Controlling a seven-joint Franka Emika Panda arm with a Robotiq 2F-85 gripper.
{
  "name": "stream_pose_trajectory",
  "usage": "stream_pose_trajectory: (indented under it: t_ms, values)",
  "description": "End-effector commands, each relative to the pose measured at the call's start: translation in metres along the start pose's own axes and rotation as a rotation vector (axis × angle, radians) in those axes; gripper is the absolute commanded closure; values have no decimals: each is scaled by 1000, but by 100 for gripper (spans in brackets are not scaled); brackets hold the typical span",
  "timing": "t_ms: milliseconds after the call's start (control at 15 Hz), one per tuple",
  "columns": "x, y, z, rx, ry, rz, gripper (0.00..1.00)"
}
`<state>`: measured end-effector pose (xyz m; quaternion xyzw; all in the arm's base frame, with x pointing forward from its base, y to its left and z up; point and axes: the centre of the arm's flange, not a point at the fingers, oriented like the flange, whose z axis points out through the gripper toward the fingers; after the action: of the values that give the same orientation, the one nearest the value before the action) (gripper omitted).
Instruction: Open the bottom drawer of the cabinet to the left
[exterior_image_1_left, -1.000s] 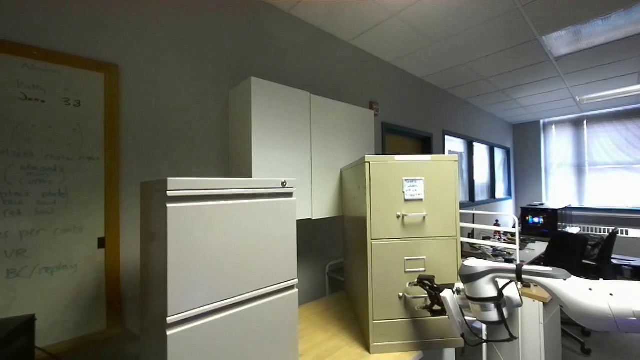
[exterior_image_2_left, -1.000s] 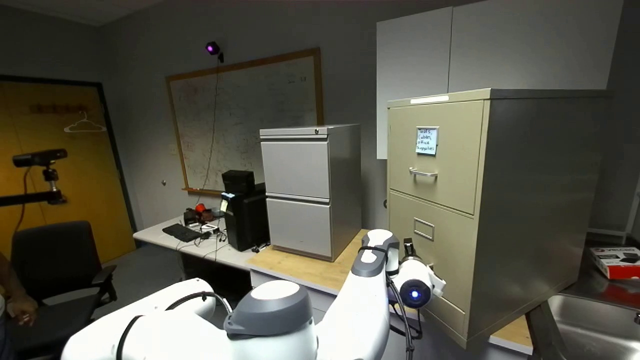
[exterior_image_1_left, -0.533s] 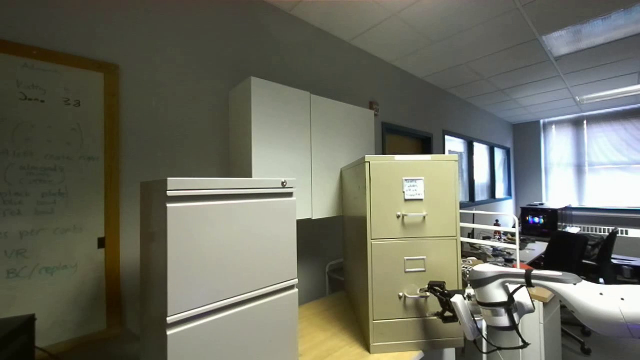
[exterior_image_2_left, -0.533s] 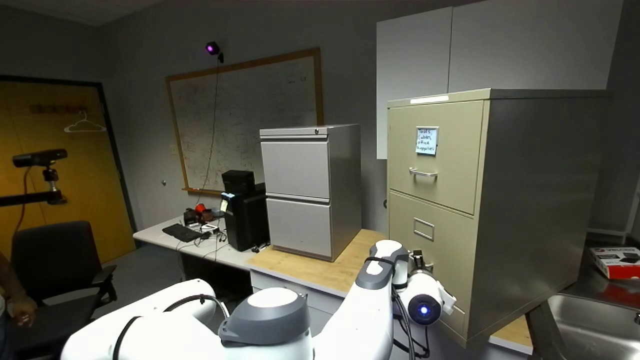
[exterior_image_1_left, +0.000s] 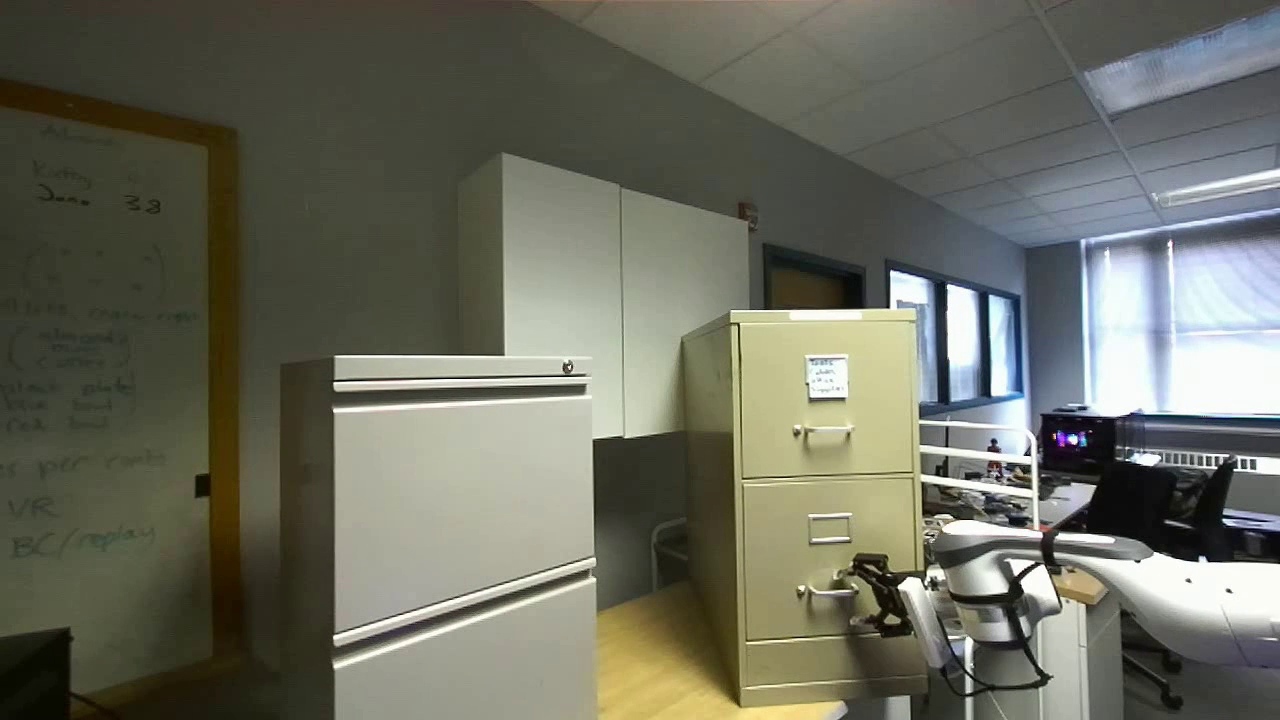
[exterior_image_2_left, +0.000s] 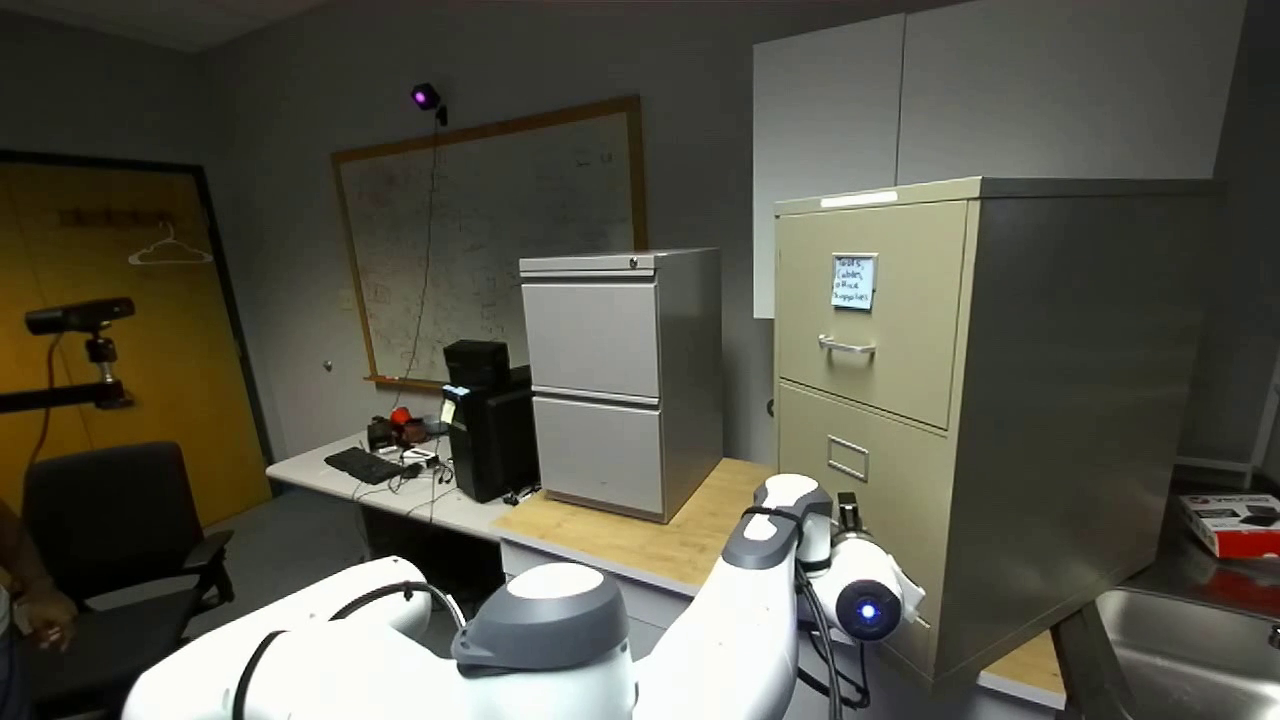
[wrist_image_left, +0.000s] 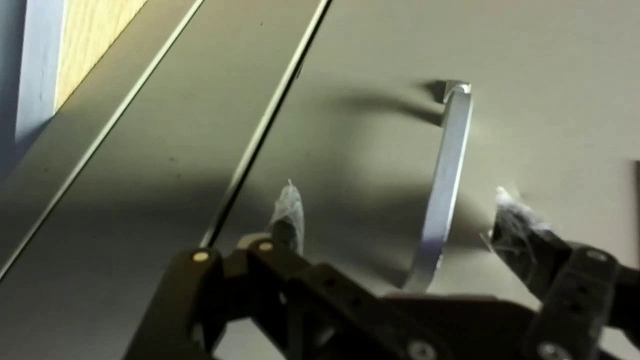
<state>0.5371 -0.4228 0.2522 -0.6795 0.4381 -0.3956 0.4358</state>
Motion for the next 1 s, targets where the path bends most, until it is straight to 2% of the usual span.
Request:
stream_pose_trajectory:
  t_ms: [0,333,533,733,867,933]
  values:
    - [20,-11,9,-28,-6,19,27]
    - [13,-2,9,-49,-28,39,66]
    - [4,-1,13,-46,-35,61,85]
    - [0,-15,17,-34,-33,67,93]
    - [0,-32,15,-42,-43,54,90]
    - [0,-41,12,-48,-54,49,92]
